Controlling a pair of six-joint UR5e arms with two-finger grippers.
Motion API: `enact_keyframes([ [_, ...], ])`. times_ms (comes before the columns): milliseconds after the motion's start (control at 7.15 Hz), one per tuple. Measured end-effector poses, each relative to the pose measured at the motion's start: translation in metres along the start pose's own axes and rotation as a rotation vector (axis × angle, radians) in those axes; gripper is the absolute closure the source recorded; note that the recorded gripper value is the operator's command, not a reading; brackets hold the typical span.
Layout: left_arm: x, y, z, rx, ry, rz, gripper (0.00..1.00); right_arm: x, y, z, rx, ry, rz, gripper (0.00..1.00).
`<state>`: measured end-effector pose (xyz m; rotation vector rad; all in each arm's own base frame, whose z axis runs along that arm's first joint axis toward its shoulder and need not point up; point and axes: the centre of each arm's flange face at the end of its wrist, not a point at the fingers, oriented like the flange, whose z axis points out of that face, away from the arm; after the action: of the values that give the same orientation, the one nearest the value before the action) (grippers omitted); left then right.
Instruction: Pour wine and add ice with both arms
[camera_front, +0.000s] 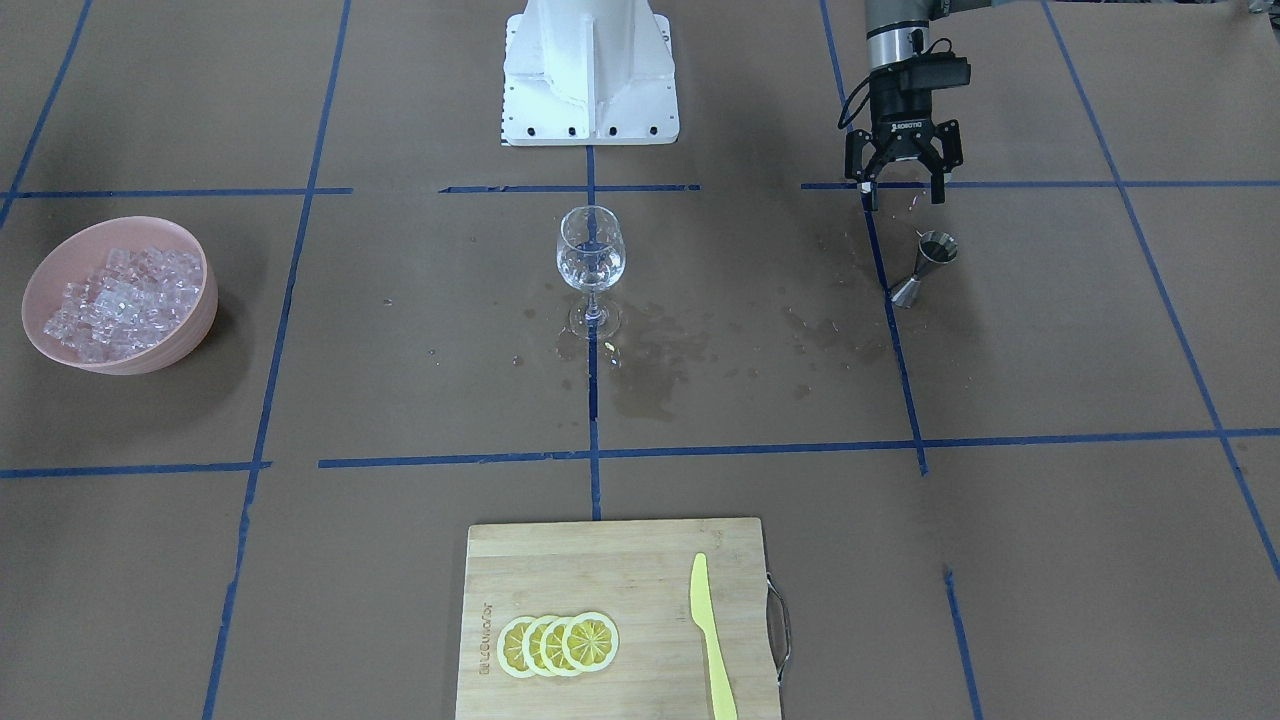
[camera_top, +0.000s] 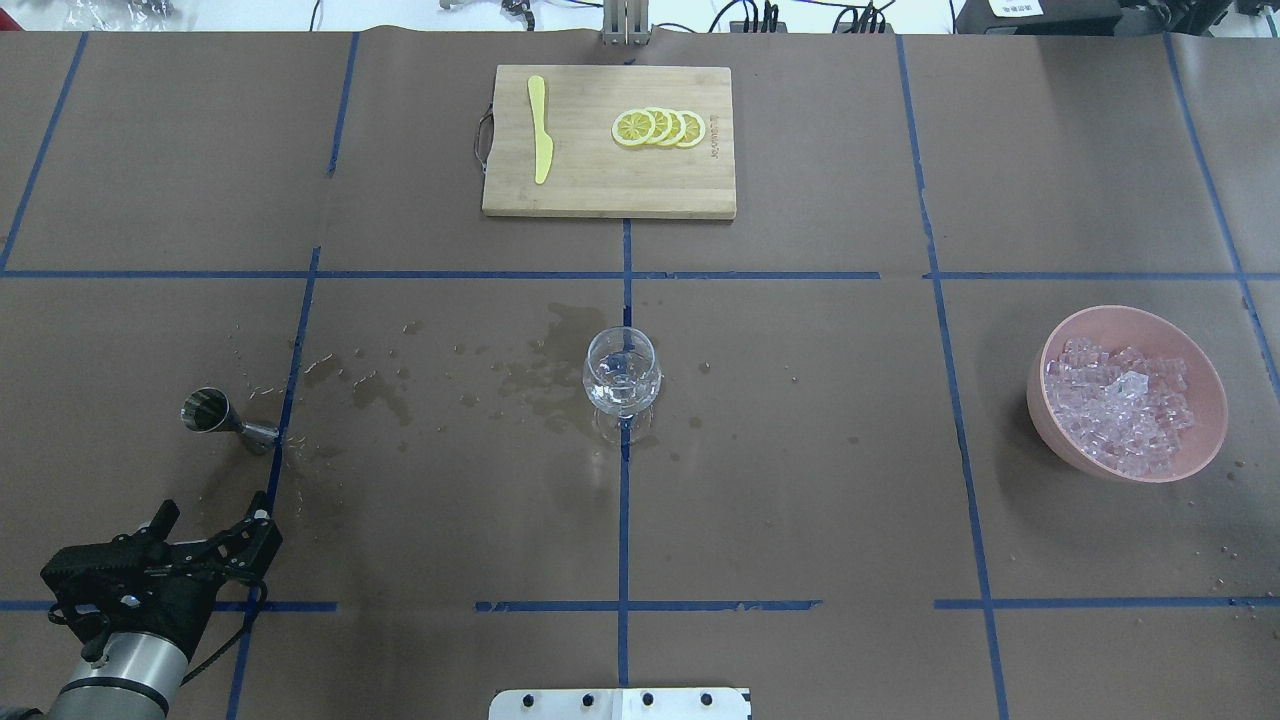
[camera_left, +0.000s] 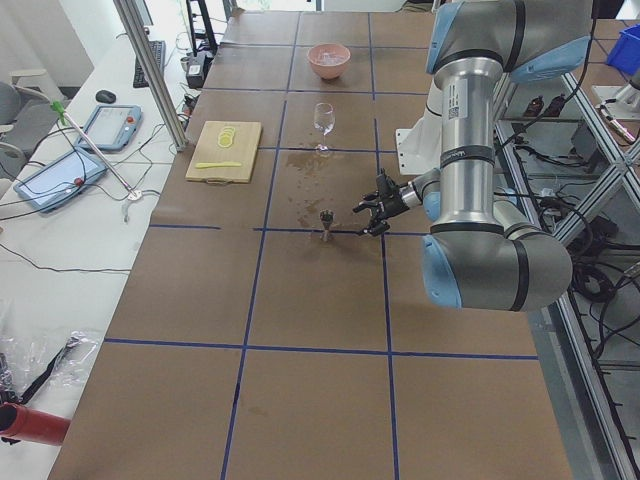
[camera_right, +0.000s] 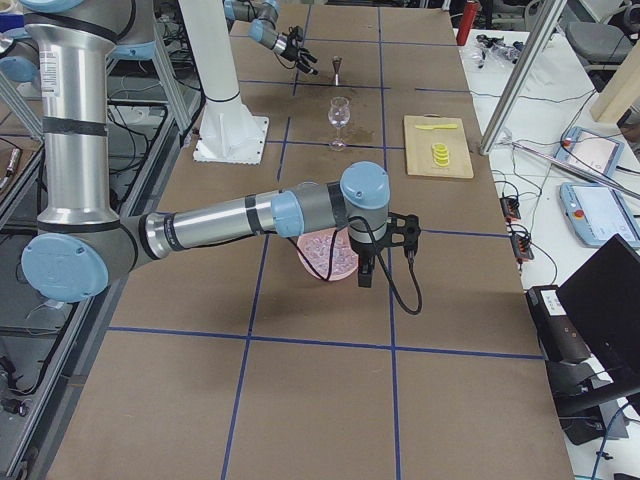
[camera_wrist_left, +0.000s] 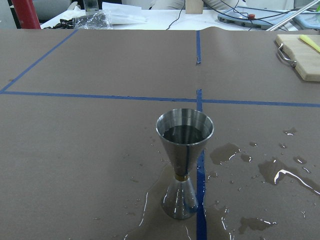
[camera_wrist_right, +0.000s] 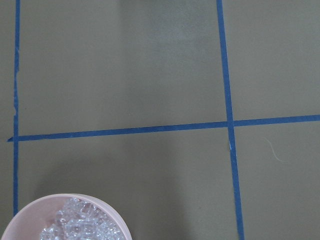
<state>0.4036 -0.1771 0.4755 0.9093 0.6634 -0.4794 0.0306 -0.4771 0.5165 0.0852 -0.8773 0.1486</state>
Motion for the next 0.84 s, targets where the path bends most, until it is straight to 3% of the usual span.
enact_keyframes([
  [419,0.018,0.018,0.017,0.076,0.014,-0.002,0.02,-0.031,0.008,-0.003,0.001,-0.014,0.017,0.0],
  [839,0.007,0.011,0.042,0.133,-0.025,0.003,0.05,-0.061,0.016,-0.002,-0.008,-0.027,0.051,0.0],
])
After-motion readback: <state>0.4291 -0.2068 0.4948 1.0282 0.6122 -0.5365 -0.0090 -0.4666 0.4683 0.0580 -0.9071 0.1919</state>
